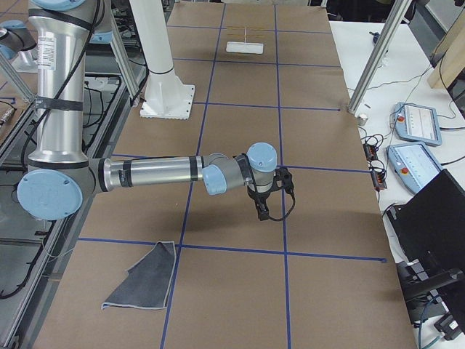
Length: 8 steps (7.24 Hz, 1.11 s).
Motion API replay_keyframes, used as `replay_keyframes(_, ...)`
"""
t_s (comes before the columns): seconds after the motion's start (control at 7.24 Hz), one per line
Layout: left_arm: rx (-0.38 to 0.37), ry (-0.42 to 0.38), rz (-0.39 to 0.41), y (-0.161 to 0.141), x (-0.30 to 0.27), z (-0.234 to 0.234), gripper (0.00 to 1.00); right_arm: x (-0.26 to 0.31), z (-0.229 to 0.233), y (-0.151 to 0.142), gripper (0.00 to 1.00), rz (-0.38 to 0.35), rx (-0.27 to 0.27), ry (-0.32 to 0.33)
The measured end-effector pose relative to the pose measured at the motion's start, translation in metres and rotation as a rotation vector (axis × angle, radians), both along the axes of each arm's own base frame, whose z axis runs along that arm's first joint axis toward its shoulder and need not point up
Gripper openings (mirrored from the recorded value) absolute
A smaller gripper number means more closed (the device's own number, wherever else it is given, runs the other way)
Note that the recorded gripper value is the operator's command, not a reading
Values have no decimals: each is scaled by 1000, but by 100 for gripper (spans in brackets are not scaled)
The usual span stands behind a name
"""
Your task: Hang towel on rack
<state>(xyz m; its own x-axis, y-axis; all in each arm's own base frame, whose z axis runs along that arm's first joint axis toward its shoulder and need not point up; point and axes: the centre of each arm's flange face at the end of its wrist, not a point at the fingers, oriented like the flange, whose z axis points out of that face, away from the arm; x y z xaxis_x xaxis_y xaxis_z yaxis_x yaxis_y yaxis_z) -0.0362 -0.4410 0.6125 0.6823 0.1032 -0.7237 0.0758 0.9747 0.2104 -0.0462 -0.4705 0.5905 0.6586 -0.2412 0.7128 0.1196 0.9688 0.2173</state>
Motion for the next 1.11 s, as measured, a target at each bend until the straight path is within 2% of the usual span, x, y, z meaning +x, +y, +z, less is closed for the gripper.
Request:
replay_keyframes(0.28,-1,1,0,0,0,1,98,3,5,15,100,34,-19,-4)
replay_keyframes(0.55,-8,3,4,0,1,4,98,11,5,54,100,55,-43,0)
replay_keyframes(0.83,-14,6,5,1,1,8,98,7,9,88,100,104,-153,10)
replay_keyframes(0.97,-15,6,5,1,1,8,98,-7,16,102,100,112,-216,40)
replay_keyframes(1.11,-13,6,5,1,1,8,98,-25,25,115,93,107,-266,88)
